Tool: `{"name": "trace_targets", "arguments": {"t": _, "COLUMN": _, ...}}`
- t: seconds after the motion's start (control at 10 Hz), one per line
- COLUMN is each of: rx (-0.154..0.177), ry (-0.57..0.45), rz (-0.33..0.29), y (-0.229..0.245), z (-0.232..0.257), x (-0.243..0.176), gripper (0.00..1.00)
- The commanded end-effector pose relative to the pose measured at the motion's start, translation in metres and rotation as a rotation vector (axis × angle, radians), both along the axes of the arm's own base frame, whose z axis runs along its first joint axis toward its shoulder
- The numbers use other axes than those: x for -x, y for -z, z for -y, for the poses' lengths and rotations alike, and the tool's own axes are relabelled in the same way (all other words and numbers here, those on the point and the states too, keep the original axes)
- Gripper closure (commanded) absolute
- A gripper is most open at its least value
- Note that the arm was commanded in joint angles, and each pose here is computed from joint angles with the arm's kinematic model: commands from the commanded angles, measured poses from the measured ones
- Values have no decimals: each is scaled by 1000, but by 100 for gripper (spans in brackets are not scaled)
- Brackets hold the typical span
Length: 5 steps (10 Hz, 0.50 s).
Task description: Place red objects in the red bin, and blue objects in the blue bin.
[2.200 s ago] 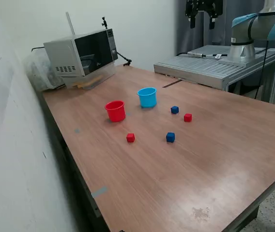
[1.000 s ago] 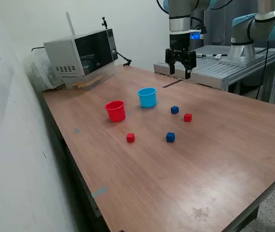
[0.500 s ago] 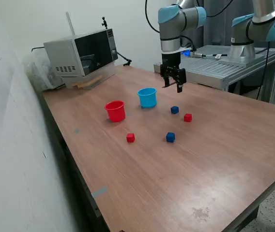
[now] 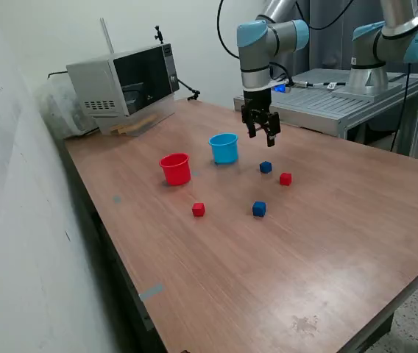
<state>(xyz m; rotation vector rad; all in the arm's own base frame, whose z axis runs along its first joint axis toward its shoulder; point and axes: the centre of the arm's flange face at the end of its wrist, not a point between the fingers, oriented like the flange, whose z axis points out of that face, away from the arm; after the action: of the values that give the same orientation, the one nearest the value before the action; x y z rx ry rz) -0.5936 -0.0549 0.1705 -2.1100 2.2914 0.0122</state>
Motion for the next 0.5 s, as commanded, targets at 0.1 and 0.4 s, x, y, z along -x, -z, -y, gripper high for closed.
{"name": "trace_targets", "arguments": {"t": 0.1, "rx": -8, "ry": -104, "rz": 33, "y": 14, "z": 23, "x": -22, "gripper": 0}}
{"name": "trace_targets", "arguments": {"t": 0.4, "rx": -7, "ry": -204, "rz": 25, "y": 7, "z": 79, "x": -35, "gripper": 0}}
